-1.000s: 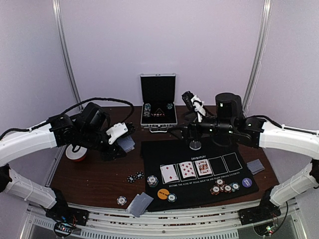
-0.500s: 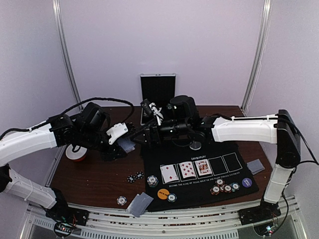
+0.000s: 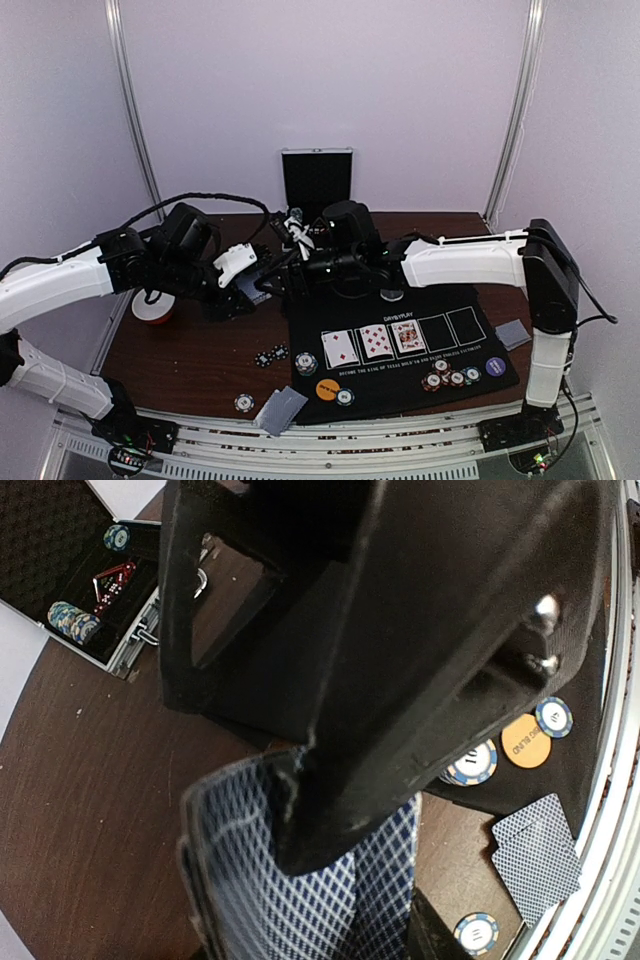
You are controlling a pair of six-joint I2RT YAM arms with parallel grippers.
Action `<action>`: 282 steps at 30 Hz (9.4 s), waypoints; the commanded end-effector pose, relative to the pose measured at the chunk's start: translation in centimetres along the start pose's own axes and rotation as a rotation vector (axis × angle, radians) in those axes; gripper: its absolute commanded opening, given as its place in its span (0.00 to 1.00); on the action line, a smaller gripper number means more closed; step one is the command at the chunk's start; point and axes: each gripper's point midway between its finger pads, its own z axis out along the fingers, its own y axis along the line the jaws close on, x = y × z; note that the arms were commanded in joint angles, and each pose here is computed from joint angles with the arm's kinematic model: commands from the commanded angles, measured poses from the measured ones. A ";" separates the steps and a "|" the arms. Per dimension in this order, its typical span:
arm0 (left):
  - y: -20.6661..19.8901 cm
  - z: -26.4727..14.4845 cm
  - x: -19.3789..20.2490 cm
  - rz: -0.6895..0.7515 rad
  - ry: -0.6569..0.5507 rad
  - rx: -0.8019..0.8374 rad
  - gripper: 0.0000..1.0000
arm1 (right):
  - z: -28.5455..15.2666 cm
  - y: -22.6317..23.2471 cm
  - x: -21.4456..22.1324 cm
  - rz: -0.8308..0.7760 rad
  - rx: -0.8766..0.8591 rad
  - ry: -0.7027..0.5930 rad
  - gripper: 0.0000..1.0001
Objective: Distribute texas hold em gaming equipment
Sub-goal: Adjust the poker card at the face-down deck piles, then pick up the poker card from the face-down deck piles, then distribute the poker card in the community card area, then adjust the face-down deck piles.
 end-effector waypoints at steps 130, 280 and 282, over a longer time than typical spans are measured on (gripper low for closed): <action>0.5 -0.5 -0.9 0.021 -0.059 -0.036 0.40 | -6.1 2.8 -2.9 -0.098 0.070 0.077 0.00; 0.3 0.7 -0.7 0.028 -0.020 -0.009 0.39 | 3.5 2.7 0.0 0.166 -0.480 -0.061 0.49; 0.3 0.6 -0.6 0.029 -0.017 -0.013 0.39 | 3.2 2.9 -0.2 0.171 -0.488 -0.064 0.23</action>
